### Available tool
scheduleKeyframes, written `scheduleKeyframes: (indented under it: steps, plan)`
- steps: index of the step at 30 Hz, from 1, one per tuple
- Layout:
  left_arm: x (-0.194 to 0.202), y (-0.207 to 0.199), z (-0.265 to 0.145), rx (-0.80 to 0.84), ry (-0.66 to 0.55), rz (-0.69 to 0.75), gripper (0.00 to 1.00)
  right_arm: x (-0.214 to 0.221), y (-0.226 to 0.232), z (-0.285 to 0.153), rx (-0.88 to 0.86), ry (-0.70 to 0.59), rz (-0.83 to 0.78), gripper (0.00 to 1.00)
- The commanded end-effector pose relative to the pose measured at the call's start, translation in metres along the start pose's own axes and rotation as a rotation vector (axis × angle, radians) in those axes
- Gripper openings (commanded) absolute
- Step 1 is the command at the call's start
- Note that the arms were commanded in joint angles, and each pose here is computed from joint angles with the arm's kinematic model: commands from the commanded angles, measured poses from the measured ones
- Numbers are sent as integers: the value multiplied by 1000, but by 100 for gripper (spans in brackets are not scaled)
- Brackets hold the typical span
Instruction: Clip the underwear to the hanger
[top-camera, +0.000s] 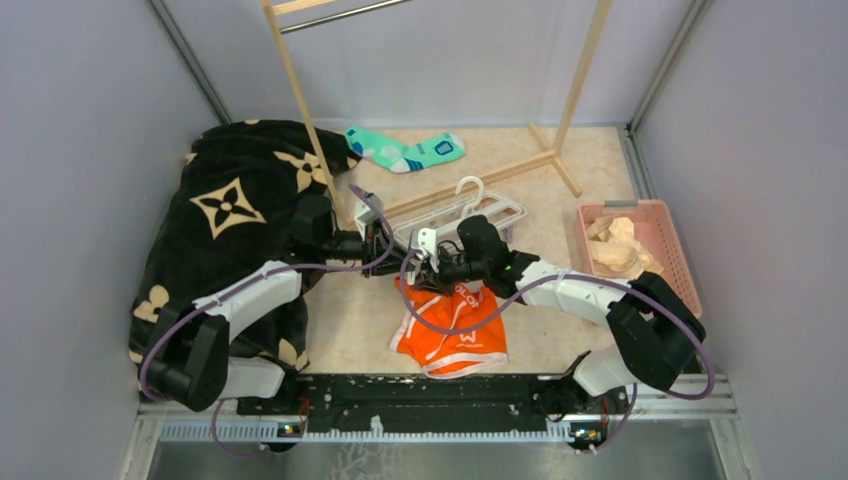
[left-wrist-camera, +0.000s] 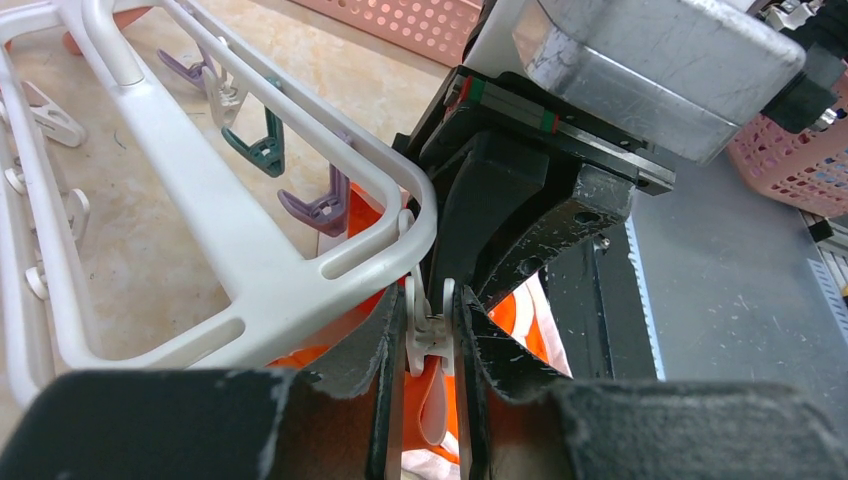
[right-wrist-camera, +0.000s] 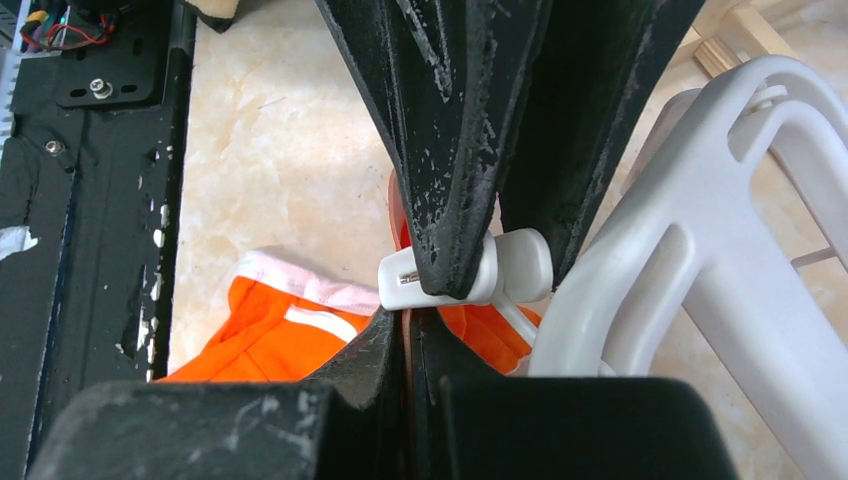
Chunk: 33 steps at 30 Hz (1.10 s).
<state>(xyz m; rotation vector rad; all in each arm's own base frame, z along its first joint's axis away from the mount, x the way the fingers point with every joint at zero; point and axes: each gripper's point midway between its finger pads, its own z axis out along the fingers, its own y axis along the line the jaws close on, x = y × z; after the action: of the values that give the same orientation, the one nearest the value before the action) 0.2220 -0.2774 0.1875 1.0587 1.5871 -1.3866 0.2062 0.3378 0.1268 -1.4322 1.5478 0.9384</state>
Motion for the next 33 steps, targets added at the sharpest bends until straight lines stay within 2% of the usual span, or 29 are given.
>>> scheduleKeyframes:
  steps: [1,14,27,33]
  plan:
    - [-12,-15,1,75,-3,53,0,-33,-11,-9,38,-67,-75,0]
    - [-17,-10,-2,28,-11,127,0,-34,15,-17,-82,-41,-37,0]
    - [-12,-9,-4,19,18,132,0,-35,19,-32,-43,-32,-50,0]
    - [-18,-14,-5,28,8,154,0,-22,24,-29,-73,10,-19,0]
